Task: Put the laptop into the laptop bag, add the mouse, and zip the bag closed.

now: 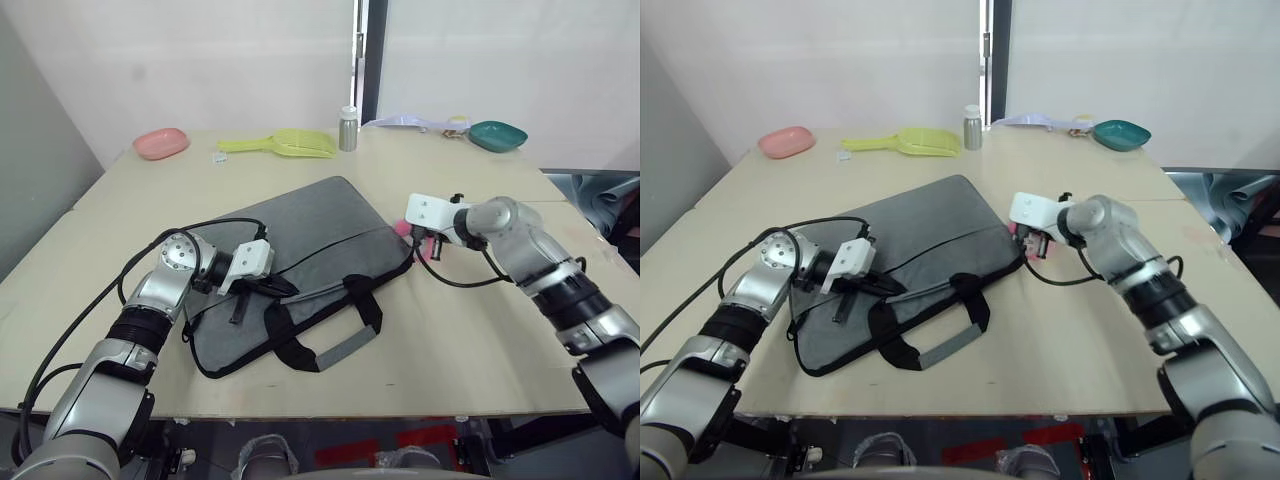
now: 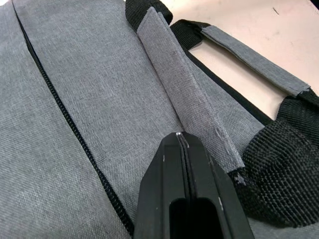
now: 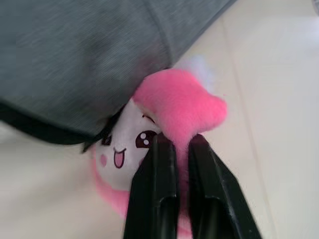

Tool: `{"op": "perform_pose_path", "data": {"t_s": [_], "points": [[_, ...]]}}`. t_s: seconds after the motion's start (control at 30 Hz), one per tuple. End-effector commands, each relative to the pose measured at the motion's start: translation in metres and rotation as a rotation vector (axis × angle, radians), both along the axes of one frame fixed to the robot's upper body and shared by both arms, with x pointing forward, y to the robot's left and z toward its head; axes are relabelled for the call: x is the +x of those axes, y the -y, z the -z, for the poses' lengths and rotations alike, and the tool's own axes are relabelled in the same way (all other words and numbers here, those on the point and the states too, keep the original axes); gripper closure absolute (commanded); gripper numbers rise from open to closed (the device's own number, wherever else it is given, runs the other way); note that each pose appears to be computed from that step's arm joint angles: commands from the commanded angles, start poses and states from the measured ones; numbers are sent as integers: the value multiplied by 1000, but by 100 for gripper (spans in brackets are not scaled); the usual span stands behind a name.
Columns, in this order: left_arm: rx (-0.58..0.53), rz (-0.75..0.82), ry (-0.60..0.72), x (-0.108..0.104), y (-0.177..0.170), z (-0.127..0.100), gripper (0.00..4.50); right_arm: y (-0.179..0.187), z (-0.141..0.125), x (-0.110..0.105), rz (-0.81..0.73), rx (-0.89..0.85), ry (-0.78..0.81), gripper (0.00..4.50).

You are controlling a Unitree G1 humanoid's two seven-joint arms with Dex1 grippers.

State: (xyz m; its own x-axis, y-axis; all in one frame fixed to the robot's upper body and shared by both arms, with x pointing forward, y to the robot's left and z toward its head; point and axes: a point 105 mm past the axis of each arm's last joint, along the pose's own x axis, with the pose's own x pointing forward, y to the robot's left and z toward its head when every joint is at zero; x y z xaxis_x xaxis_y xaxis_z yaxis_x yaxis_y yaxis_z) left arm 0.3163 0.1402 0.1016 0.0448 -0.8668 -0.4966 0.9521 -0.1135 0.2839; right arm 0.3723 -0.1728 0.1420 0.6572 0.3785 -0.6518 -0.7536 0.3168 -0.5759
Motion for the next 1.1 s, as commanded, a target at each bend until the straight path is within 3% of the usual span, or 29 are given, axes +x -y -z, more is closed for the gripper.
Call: {"op": "perform_pose_path", "data": {"t_s": [0.03,0.17,0.3,0.57,0.73,0.83,0.93,1.1], "points": [[24,-12,-48,-4,-4,7,450,9,-6,-14,42,97,-70,277],[-56,-38,-41,2,3,-13,450,20,-19,-17,111,183,-70,141],[-180,-89,-69,6,5,-50,450,43,-39,-19,214,294,-62,3],[-360,-238,-221,-12,-20,-106,450,64,-72,-45,178,394,-78,3],[-373,-387,-270,-30,-54,-101,450,35,-95,-57,17,523,-82,3],[-359,-508,-259,-37,-78,-90,450,15,-86,-55,-19,546,-124,3],[-397,-620,-252,-41,-97,-85,450,9,-72,-33,61,577,-115,91],[-413,-855,-281,-54,-140,-57,450,-13,-46,-21,30,579,-178,261]]}}
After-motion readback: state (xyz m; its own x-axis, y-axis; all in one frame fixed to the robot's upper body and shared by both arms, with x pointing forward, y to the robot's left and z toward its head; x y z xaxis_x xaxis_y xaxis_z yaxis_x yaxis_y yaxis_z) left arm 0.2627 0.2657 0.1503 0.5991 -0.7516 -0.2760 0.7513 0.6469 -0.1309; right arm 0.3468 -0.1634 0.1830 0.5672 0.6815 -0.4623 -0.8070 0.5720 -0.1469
